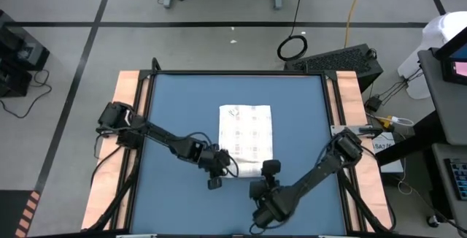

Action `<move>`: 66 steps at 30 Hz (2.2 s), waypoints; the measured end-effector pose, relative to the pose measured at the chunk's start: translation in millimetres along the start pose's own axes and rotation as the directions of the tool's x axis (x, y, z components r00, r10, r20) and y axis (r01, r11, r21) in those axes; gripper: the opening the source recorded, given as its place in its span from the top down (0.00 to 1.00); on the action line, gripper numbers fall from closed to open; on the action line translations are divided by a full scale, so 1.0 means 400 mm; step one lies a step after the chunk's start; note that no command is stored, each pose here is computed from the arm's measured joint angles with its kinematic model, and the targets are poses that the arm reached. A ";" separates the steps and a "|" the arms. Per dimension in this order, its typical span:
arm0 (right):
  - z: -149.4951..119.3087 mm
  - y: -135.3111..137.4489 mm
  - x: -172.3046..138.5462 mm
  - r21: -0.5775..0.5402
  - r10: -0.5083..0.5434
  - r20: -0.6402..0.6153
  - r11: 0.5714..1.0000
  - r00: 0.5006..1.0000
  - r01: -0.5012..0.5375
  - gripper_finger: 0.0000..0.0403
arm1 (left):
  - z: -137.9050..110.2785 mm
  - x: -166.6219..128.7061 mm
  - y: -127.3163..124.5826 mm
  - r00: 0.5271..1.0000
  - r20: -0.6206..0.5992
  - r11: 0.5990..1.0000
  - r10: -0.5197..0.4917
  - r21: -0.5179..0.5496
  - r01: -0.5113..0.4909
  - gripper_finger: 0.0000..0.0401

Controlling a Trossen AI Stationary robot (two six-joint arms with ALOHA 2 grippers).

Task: Roll towel into tight, uniform cylinder
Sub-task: Roll the white towel

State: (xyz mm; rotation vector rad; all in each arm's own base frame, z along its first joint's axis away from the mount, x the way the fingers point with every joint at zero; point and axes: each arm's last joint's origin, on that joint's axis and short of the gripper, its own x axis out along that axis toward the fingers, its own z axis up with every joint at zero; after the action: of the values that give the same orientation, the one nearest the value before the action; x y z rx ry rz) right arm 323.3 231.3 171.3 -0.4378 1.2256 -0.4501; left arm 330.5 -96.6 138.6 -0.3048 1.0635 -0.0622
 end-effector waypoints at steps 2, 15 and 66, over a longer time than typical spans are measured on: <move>0.003 0.000 0.026 -0.003 0.027 -0.015 1.000 1.000 -0.027 0.43 | 0.002 0.000 0.006 1.000 -0.009 1.000 -0.020 -0.001 0.020 0.85; 0.045 -0.050 0.101 0.052 0.164 -0.128 0.986 0.978 -0.159 0.45 | 0.004 0.001 0.013 0.999 -0.014 0.999 -0.036 0.002 0.036 0.85; 0.133 -0.241 0.235 0.060 0.678 -0.072 0.735 0.732 -0.675 0.72 | -0.170 0.059 -0.152 0.761 0.423 0.681 0.493 0.357 -0.639 0.12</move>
State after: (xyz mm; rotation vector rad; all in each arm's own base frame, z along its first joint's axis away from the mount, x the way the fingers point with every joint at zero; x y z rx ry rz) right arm 391.2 103.5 164.9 0.0829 1.3674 0.1523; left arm 288.9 -174.0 104.8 0.4855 0.7671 0.2812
